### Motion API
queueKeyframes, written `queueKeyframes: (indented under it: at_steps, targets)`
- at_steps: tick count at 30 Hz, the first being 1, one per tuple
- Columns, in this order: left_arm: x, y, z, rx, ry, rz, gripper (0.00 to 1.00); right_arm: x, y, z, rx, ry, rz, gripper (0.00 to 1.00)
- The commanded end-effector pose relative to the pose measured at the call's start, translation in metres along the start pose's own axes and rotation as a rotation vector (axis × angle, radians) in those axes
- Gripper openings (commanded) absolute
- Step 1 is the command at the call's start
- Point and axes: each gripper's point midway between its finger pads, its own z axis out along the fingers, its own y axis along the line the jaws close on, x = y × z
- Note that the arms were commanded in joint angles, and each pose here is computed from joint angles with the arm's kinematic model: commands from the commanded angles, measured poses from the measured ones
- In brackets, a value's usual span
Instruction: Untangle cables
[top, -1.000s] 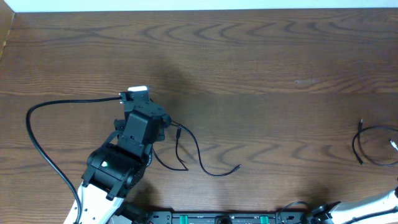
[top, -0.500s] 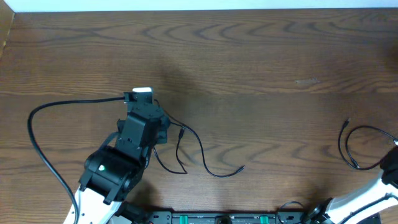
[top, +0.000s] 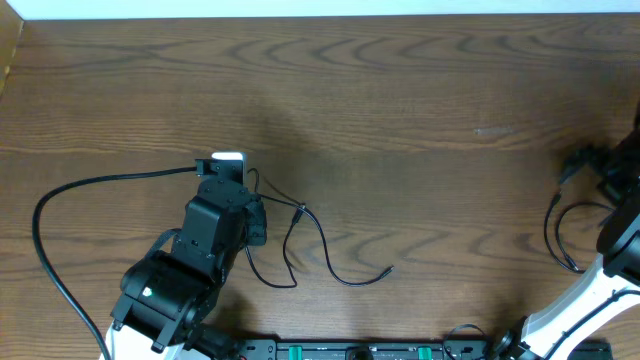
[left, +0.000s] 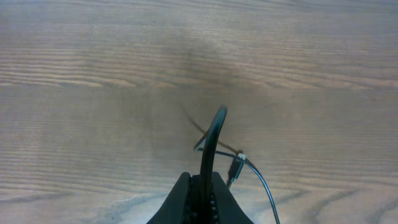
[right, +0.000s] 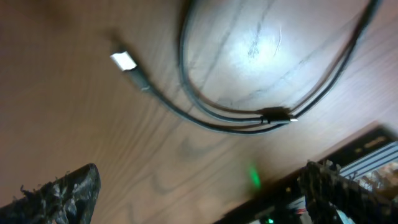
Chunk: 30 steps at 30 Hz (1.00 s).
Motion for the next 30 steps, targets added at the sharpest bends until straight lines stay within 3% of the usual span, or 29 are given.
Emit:
queueKeyframes:
  at_steps: [1, 9, 13, 14, 16, 17, 28, 30]
  targets:
    - [-0.005, -0.005, -0.005, 0.034, -0.009, 0.026, 0.07, 0.011, -0.007, 0.042, 0.05, 0.057, 0.057, 0.99]
    - [-0.004, -0.006, -0.005, 0.036, -0.005, 0.03, 0.07, 0.003, -0.001, 0.083, 0.029, 0.012, -0.22, 0.99]
    - [-0.004, -0.006, -0.005, 0.036, -0.006, 0.03, 0.07, -0.001, 0.001, 0.084, 0.022, -0.003, -0.242, 0.96]
    - [-0.004, -0.006, -0.005, 0.036, -0.006, 0.03, 0.07, -0.001, 0.002, 0.084, 0.021, -0.006, -0.243, 0.8]
    - [-0.004, -0.006, -0.005, 0.036, -0.006, 0.03, 0.08, -0.002, 0.001, 0.084, 0.023, -0.01, -0.243, 0.1]
    - [-0.004, -0.006, -0.005, 0.036, -0.006, 0.03, 0.08, -0.002, 0.001, 0.084, 0.023, -0.009, -0.243, 0.01]
    - [-0.004, -0.006, -0.005, 0.036, -0.005, 0.03, 0.07, -0.007, 0.008, 0.086, -0.005, -0.032, -0.246, 0.01]
    - [-0.004, -0.006, -0.005, 0.036, -0.005, 0.03, 0.08, -0.014, 0.022, 0.075, -0.073, -0.058, -0.315, 0.01]
